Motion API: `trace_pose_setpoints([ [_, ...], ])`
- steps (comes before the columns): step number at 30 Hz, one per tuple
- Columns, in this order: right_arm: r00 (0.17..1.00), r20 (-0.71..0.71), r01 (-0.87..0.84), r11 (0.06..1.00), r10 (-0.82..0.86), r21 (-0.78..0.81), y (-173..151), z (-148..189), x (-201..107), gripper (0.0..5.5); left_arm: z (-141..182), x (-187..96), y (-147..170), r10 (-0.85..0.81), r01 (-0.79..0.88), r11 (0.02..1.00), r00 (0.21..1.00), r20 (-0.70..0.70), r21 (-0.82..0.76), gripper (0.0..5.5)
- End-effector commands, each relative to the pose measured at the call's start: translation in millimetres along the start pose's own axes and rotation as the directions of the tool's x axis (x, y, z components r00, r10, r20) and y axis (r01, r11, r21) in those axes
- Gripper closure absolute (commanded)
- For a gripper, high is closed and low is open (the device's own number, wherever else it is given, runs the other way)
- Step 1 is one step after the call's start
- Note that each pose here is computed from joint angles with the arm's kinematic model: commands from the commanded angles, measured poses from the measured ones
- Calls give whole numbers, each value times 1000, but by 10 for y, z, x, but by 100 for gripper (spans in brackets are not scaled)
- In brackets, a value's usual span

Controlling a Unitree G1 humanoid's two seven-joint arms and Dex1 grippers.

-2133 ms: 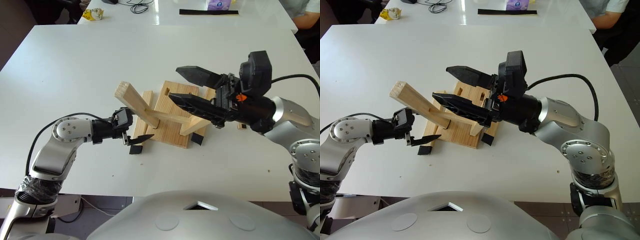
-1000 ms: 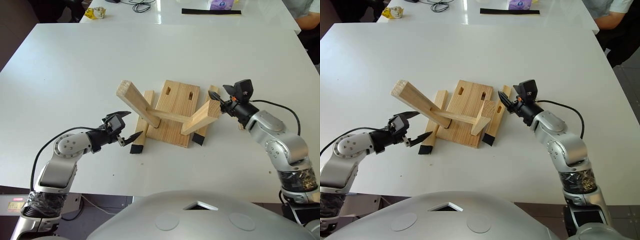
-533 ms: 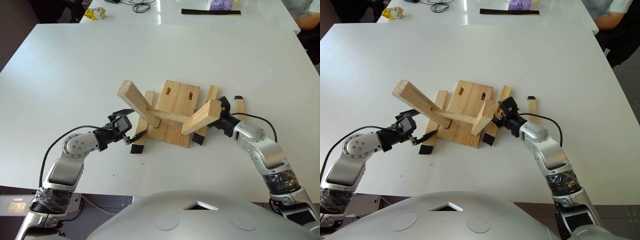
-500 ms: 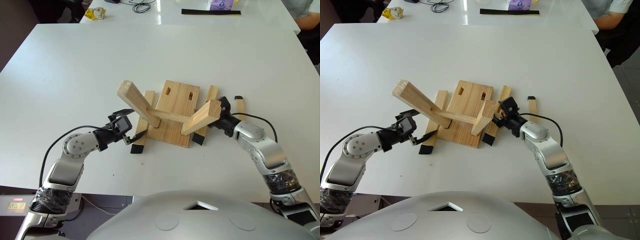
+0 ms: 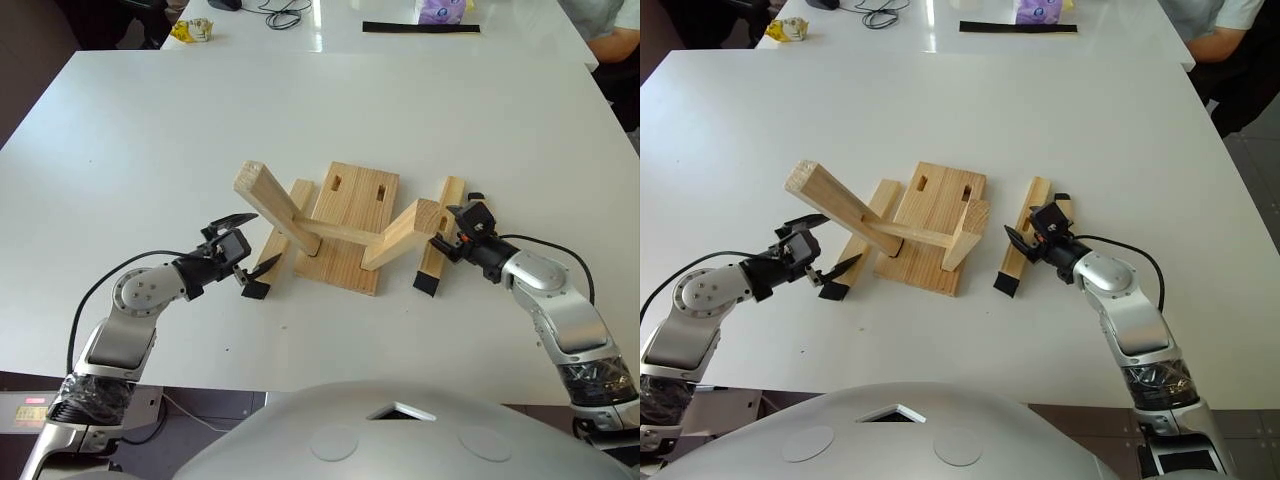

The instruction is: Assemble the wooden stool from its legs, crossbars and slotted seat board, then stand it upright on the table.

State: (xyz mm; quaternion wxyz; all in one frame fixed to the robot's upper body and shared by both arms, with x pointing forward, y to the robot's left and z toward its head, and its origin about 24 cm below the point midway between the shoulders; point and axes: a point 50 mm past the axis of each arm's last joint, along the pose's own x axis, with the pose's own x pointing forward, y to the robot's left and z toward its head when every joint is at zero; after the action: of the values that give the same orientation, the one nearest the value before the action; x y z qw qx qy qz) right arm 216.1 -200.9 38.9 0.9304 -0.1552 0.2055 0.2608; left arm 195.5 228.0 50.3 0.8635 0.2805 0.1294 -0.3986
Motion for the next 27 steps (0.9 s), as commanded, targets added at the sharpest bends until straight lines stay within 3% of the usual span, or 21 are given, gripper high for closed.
trace_pose_setpoints([
  [1, 995, -101, 15, 1000, -15, 1, -26, -181, -106, 221, -365, -124, -138, -64, 50, 996, 977, -201, -74, 103],
  [10, 998, -32, 44, 999, -45, -8, 6, -19, -163, 221, -341, -99, 70, 58, -80, 991, 980, -189, -111, 103],
  [15, 970, 109, 211, 976, -216, 61, -96, 300, -323, 221, 30, -84, 225, 223, -217, 956, 975, 8, -195, 103],
  [20, 875, 218, 412, 901, -432, 133, -79, 617, -624, 221, 466, -232, 214, 445, -393, 881, 877, 181, -263, 103],
  [23, 887, 224, 377, 913, -404, 156, 161, 687, -707, 221, 589, -268, 125, 470, -412, 870, 858, 208, -269, 103],
  [27, 948, 203, 220, 966, -245, 138, 420, 694, -720, 221, 617, -181, 73, 430, -377, 891, 879, 206, -252, 103],
])
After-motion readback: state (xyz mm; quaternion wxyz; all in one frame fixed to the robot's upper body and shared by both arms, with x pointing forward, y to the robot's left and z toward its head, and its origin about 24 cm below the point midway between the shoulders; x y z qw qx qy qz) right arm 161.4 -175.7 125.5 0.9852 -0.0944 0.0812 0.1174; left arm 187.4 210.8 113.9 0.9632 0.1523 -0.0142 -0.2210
